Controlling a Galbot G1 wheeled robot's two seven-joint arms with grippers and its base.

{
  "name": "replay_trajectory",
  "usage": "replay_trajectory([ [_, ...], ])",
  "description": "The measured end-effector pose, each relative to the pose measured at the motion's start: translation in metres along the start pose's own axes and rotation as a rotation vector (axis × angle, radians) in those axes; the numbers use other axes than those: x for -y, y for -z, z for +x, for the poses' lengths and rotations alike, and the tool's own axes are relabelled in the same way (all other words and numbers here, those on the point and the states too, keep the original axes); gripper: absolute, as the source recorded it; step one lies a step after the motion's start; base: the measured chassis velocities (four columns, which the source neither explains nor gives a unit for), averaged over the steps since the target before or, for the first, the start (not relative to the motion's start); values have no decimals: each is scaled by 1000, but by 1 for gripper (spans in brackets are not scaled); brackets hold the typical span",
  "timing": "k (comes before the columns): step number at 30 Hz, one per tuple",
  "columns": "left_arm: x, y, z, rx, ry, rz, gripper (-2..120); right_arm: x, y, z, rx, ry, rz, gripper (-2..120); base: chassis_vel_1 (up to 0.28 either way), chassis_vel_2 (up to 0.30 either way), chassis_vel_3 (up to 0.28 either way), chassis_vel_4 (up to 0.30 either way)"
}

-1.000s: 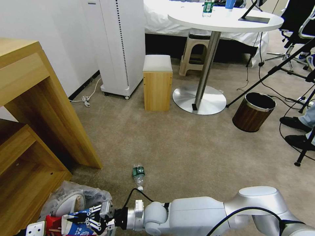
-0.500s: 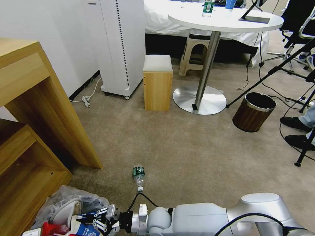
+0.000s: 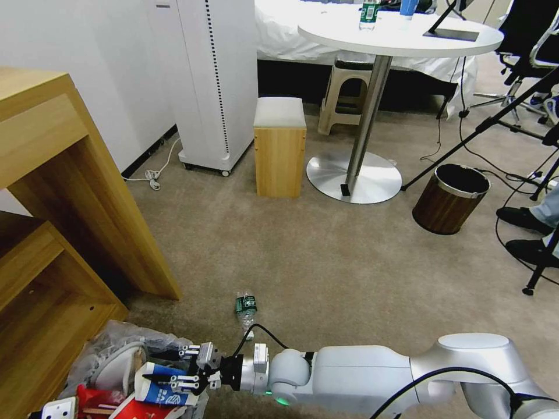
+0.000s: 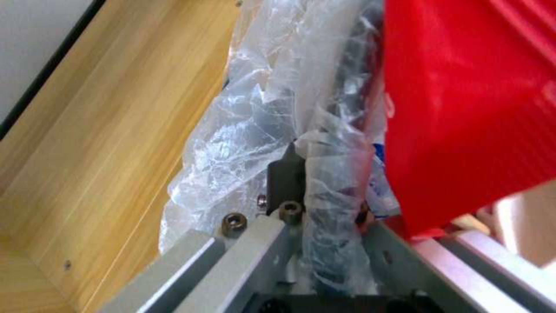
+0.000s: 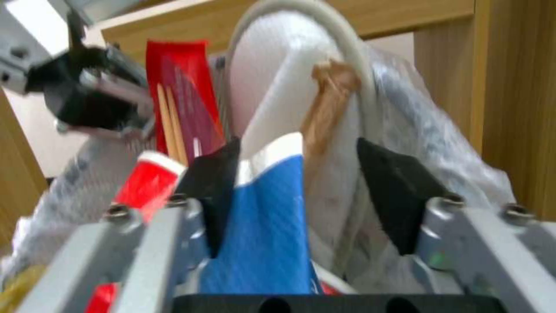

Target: Pick up the trash bin and place the garbage on the floor into it.

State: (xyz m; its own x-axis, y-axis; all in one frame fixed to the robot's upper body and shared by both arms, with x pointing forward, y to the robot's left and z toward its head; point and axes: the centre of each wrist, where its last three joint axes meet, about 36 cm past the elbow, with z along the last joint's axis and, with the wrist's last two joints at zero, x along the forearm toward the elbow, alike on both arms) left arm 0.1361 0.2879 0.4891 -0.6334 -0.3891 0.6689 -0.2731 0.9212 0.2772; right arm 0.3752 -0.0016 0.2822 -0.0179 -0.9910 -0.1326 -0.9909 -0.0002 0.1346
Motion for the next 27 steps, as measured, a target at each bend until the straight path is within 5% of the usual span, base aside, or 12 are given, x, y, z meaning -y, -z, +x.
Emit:
replay_trajectory([
  [11,1,-6,-4,-14,3,1,0,9,50,24,24,28,46,97,0,0,0,0],
  [17,1,-5,-4,-12,3,1,0,8,69,38,64,1,72,100,0,0,0,0],
  [23,2,-4,-5,-8,-13,3,0,51,101,105,44,-259,201,100,0,0,0,0],
  [27,2,-5,-6,-4,-25,-3,0,46,94,130,31,-453,147,100,0,0,0,0],
])
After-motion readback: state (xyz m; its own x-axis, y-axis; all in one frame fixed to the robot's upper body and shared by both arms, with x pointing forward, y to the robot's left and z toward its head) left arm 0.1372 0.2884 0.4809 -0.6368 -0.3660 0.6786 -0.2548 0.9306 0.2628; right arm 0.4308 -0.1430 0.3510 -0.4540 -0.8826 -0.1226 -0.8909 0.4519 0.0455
